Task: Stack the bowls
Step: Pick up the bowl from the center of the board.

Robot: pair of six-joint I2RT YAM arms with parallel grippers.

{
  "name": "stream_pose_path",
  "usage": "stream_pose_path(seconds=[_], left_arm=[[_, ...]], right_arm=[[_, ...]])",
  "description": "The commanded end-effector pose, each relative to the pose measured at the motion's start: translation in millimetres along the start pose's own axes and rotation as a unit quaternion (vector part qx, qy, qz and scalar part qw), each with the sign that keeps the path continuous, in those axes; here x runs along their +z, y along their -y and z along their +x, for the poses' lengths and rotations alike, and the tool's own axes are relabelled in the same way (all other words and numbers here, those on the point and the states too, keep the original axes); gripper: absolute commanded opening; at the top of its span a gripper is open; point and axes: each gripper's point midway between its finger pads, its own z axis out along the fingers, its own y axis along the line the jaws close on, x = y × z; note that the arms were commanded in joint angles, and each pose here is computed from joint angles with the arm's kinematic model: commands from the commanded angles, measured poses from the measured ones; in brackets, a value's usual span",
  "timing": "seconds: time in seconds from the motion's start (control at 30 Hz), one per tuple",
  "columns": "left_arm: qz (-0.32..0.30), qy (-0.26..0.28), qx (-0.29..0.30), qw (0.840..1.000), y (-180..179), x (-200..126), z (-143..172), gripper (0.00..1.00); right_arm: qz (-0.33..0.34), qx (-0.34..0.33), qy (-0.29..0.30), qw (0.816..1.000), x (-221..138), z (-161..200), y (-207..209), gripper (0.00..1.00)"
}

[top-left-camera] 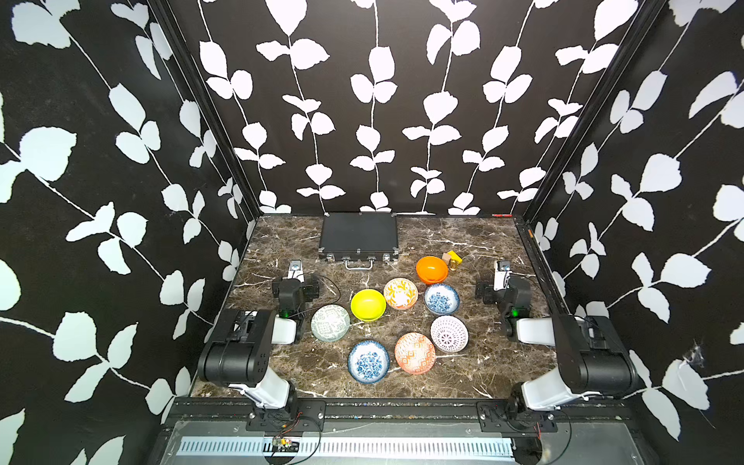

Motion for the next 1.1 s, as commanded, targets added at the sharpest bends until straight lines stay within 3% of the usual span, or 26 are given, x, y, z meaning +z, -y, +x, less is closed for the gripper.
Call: stream_pose_path(seconds=[0.0,1.07], left_arm=[[0.001,0.016,-0.001,1.0,-0.8,1.6,-11.1,0.99],[0.0,0.019,-0.001,1.0,-1.7,-0.5,-10.8,0.99]], right_arm=[[-0.001,0.003,0.023,1.0,1.5,-13.4,0.9,0.99],[0.014,-0.009,0.021,1.0,0.6,-12.6,-0.4,0.99]])
